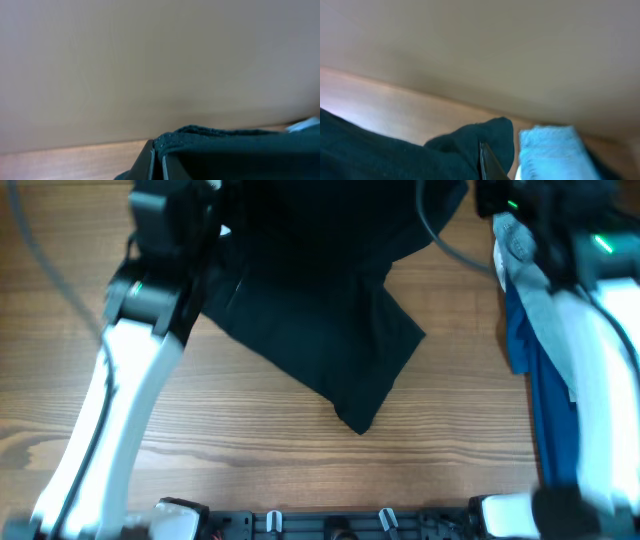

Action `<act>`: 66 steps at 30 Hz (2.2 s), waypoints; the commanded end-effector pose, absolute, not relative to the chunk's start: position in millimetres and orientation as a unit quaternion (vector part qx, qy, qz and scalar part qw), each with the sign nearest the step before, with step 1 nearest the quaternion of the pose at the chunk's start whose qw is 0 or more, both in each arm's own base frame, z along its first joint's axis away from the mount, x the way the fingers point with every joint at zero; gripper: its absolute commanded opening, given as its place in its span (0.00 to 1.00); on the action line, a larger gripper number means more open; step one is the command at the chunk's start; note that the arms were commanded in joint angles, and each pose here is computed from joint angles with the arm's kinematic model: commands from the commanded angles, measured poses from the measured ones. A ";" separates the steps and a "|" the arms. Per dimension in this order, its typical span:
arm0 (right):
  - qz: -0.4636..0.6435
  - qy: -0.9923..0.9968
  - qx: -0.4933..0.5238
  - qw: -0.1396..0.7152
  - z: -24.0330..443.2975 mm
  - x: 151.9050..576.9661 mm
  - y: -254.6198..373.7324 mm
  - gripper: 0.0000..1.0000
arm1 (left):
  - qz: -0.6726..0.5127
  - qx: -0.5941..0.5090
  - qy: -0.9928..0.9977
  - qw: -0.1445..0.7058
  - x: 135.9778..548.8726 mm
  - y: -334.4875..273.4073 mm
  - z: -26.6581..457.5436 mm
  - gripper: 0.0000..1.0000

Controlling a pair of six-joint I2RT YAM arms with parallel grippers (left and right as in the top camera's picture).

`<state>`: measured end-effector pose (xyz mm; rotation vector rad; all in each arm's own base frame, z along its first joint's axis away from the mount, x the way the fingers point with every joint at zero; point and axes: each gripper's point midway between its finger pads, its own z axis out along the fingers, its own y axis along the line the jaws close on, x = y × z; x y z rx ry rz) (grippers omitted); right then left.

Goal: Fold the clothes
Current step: 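Lift the shorts with both grippers and shake them out, then lay the shorts flat on the table with both grippers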

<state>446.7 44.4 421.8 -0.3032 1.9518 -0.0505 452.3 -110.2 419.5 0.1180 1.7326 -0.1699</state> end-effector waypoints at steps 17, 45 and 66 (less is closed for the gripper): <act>-0.045 0.720 -0.068 0.689 552.5 209.5 8.2 0.04 | -0.101 0.055 0.686 0.719 266.7 -84.2 529.8 0.04; 0.050 0.934 -0.089 0.341 89.6 597.2 69.1 0.04 | 0.078 -0.010 0.855 0.513 577.3 -81.4 188.5 0.04; 0.130 0.891 -0.027 0.435 156.4 622.1 93.4 1.00 | 0.095 -0.080 0.828 0.547 587.7 -52.7 202.5 1.00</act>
